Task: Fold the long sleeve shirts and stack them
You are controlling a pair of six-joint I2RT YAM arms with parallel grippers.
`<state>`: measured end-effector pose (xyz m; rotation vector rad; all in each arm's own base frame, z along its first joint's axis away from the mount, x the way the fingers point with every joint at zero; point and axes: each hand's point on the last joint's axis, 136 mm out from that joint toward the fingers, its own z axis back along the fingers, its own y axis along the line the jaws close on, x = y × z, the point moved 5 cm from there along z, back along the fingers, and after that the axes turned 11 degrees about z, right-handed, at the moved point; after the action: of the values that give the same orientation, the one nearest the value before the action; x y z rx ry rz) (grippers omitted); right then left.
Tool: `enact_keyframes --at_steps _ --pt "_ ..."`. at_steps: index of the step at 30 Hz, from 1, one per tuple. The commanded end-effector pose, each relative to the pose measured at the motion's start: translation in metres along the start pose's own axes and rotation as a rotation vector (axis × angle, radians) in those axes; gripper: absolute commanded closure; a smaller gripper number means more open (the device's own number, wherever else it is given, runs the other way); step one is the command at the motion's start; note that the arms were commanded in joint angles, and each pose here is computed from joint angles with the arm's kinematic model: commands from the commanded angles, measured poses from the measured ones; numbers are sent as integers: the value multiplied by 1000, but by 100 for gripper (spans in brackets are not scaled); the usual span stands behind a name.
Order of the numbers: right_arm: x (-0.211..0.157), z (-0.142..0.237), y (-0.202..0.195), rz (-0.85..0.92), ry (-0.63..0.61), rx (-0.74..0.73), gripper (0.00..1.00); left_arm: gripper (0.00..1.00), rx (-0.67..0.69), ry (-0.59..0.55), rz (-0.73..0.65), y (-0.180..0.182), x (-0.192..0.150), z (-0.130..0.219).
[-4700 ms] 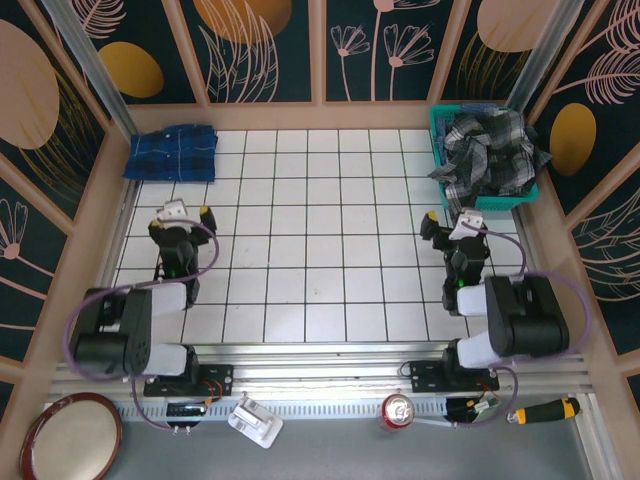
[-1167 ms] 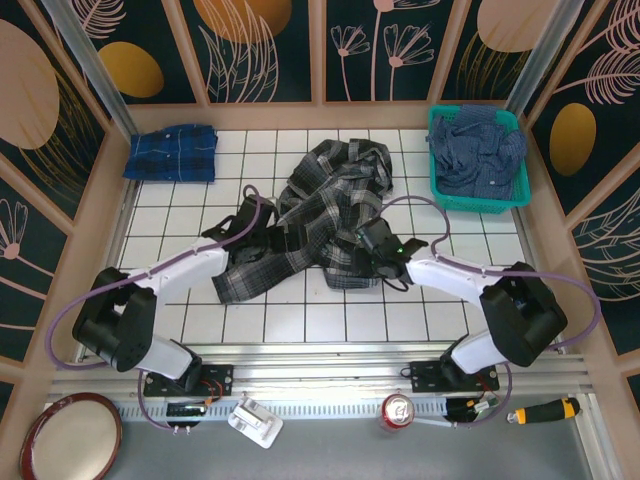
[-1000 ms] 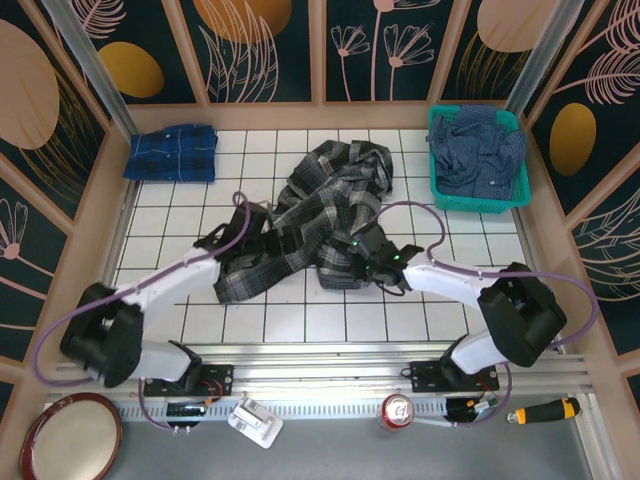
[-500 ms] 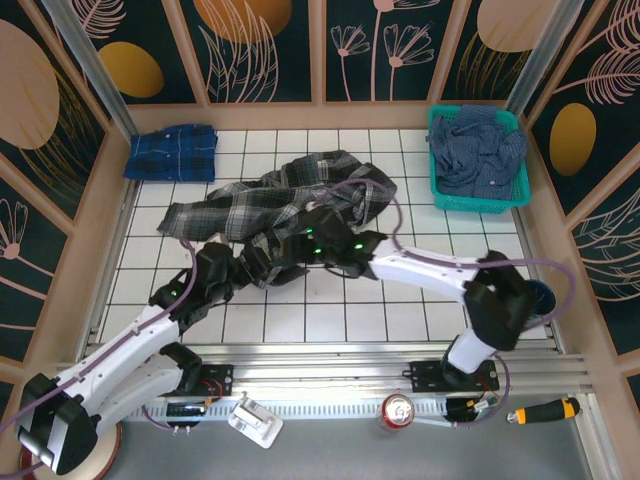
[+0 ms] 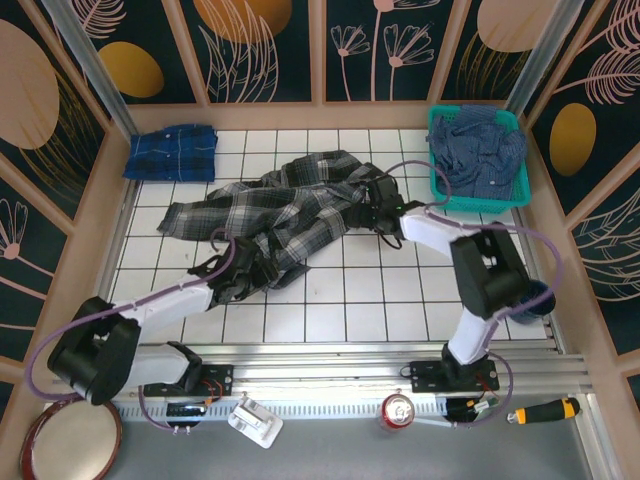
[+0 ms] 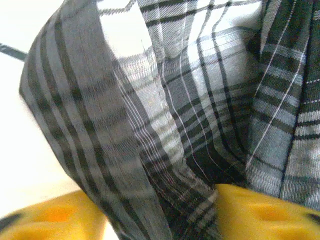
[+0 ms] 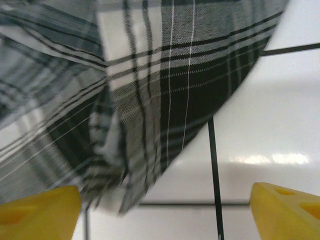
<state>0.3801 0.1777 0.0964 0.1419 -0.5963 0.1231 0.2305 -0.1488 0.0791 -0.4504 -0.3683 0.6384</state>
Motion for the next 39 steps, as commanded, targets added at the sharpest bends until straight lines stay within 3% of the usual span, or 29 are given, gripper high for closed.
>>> enact_keyframes --at_steps 1,4,5,7,11,13,18,22,26,30,33,36,39 --pt "28 -23 -7 25 -22 -12 29 73 -80 -70 -67 -43 21 17" --pt "51 -27 -24 19 -20 -44 77 100 -92 -158 -76 -62 59 49" --pt "60 -21 -30 22 -29 -66 88 100 -96 -195 -58 -62 78 63" --pt "84 9 -43 28 -83 -110 100 100 -114 -283 -33 -64 116 95" --pt "144 113 -80 -37 -301 -146 100 100 -95 -541 -2 -75 190 178" --pt "164 163 -103 -95 -408 -141 100 100 -80 -614 14 -81 217 205" --pt "180 236 -138 -147 -552 -146 100 100 -66 -702 22 -95 258 236" --pt "168 254 -153 -178 -586 -106 100 100 -102 -726 20 -98 269 249" --pt "155 259 -137 -171 -586 1 100 100 -171 -701 -2 -107 267 249" --pt "155 240 -122 -189 -577 79 100 100 -350 -614 -66 -137 272 233" --pt "181 218 -119 -208 -563 106 100 100 -453 -553 -102 -170 295 219" --pt "224 227 -122 -219 -601 96 100 100 -471 -539 -131 -208 331 225" --pt "256 258 -127 -226 -667 72 100 100 -513 -604 -167 -239 350 265"
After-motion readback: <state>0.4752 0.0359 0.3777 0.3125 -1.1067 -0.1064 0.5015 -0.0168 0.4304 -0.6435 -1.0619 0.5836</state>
